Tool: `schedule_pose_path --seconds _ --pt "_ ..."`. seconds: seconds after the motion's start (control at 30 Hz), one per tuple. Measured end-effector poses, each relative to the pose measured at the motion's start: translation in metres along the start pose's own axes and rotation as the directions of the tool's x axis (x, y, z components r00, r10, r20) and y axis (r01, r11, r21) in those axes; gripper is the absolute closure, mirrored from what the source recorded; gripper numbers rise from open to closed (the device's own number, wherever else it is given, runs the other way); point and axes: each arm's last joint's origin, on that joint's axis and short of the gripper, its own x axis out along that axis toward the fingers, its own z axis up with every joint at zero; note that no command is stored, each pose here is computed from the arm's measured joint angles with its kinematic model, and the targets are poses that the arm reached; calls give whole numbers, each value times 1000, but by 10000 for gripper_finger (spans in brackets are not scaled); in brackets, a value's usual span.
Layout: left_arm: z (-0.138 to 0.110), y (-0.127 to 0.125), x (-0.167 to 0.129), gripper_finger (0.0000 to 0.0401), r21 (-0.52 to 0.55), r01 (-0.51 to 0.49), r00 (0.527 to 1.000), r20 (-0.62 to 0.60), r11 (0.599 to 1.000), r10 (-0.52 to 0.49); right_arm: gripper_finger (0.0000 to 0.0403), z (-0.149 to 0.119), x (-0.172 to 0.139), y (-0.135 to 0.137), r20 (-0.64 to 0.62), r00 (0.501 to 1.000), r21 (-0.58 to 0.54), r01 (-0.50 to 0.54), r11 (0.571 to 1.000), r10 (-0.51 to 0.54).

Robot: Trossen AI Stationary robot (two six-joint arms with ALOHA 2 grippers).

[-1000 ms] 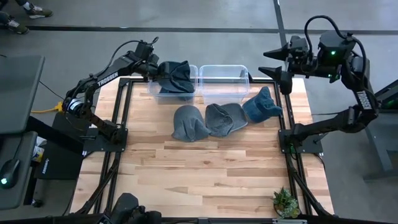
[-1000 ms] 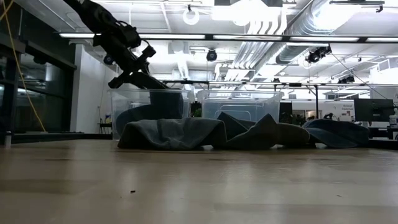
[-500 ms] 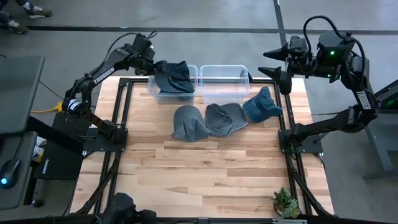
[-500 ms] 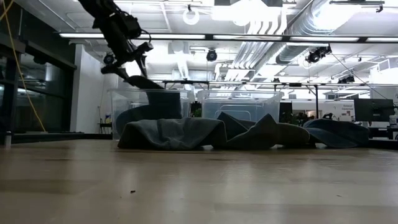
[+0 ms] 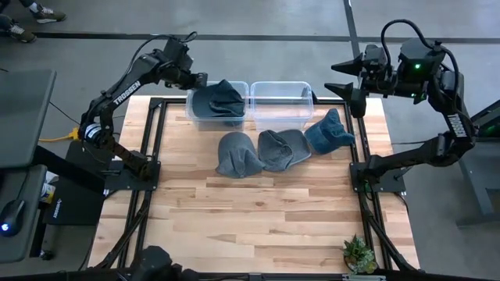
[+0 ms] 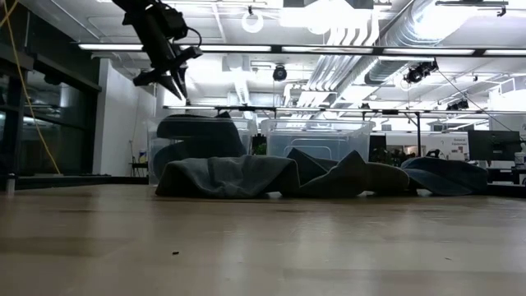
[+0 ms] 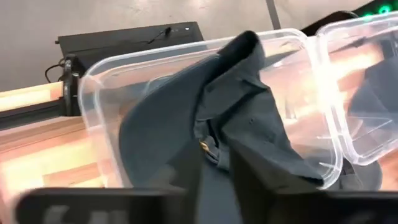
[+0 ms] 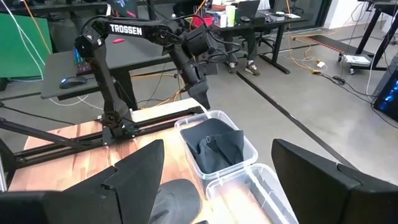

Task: Pick and place caps into container
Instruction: Put the left gray cap into the right transparent container

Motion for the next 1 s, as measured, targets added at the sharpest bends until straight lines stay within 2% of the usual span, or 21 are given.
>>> schedule_pose_path --seconds 0.03,0.1,0.37,0.53,0.73,1.0 --pt "-1 -3 0 368 13 3 1000 -3 1000 -3 110 0 0 0 0 1000 2 0 1000 0" --pt "-4 -8 1 388 40 12 1000 -10 999 -12 110 0 0 0 -1 1000 2 0 1000 0" --pt "-17 -28 5 397 129 19 999 -49 991 -13 110 -4 0 -1 -46 998 2 39 999 -39" --pt "-29 -52 7 399 204 75 996 -62 976 -64 110 -13 -2 -3 -131 986 -7 107 994 -107" --pt "-44 -76 8 400 272 124 991 -87 954 -104 110 -21 -3 -4 -218 969 15 124 992 -118" --pt "-66 -109 6 401 330 196 980 -88 923 -177 110 -37 -9 -5 -376 910 16 193 981 -173"
